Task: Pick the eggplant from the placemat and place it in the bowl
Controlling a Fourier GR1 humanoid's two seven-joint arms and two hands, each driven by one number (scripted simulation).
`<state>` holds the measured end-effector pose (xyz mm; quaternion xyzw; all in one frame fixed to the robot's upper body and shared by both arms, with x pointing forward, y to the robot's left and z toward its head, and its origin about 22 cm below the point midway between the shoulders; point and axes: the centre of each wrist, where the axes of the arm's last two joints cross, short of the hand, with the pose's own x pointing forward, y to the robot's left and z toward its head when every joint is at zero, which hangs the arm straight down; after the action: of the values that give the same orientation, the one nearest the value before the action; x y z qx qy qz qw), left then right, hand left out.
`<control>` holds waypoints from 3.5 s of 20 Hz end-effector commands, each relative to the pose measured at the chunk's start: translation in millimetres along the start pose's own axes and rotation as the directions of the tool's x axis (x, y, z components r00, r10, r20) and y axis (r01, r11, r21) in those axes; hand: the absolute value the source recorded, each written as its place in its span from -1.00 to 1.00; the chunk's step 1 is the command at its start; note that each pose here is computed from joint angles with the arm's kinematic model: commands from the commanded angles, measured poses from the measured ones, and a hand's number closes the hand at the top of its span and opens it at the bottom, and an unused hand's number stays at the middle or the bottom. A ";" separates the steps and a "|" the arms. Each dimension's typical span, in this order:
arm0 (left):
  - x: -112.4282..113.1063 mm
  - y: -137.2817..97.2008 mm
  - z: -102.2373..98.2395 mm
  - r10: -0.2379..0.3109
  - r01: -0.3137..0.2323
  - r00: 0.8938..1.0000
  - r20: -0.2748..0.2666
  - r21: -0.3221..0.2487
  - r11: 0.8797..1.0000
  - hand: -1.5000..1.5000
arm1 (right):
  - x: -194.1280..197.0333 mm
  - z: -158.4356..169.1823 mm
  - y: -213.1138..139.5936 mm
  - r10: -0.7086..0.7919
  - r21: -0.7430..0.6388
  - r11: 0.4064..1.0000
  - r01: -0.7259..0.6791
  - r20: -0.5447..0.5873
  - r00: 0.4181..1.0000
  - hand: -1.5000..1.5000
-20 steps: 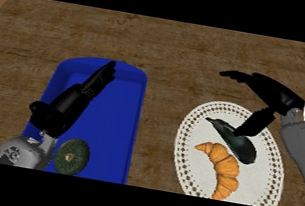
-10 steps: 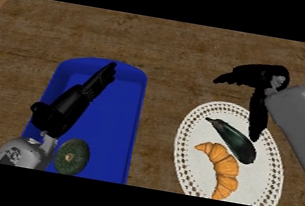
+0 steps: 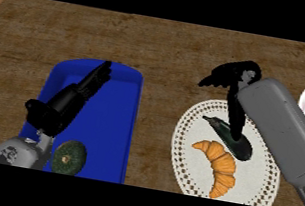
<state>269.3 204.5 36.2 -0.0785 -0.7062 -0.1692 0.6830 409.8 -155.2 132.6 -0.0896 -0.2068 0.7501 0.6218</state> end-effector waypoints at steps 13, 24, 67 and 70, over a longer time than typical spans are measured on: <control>-2.7 -7.2 1.2 -0.008 0.008 1.000 0.014 -0.001 1.000 0.00 | 5.0 3.3 58.4 0.069 -0.120 0.990 -0.069 -0.008 0.998 -1.00; -10.1 17.6 4.6 -0.001 0.001 1.000 0.005 0.012 1.000 0.00 | -13.0 -8.3 74.7 0.118 -0.196 0.971 -0.138 -0.110 0.987 -1.00; -0.6 -5.6 -2.1 -0.007 0.007 1.000 -0.013 0.037 0.999 0.00 | -55.2 58.4 191.7 -0.092 -0.869 0.494 -0.034 -0.091 0.992 1.00; 1.9 -0.5 15.3 -0.014 0.014 1.000 -0.007 0.036 0.999 0.00 | -60.3 88.4 184.7 -0.136 -0.948 0.312 0.058 0.016 0.991 1.00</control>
<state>258.7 212.4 32.7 -0.0637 -0.7053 -0.1617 0.6873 233.3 -252.1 95.2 -0.4152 -0.5277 0.5244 0.5236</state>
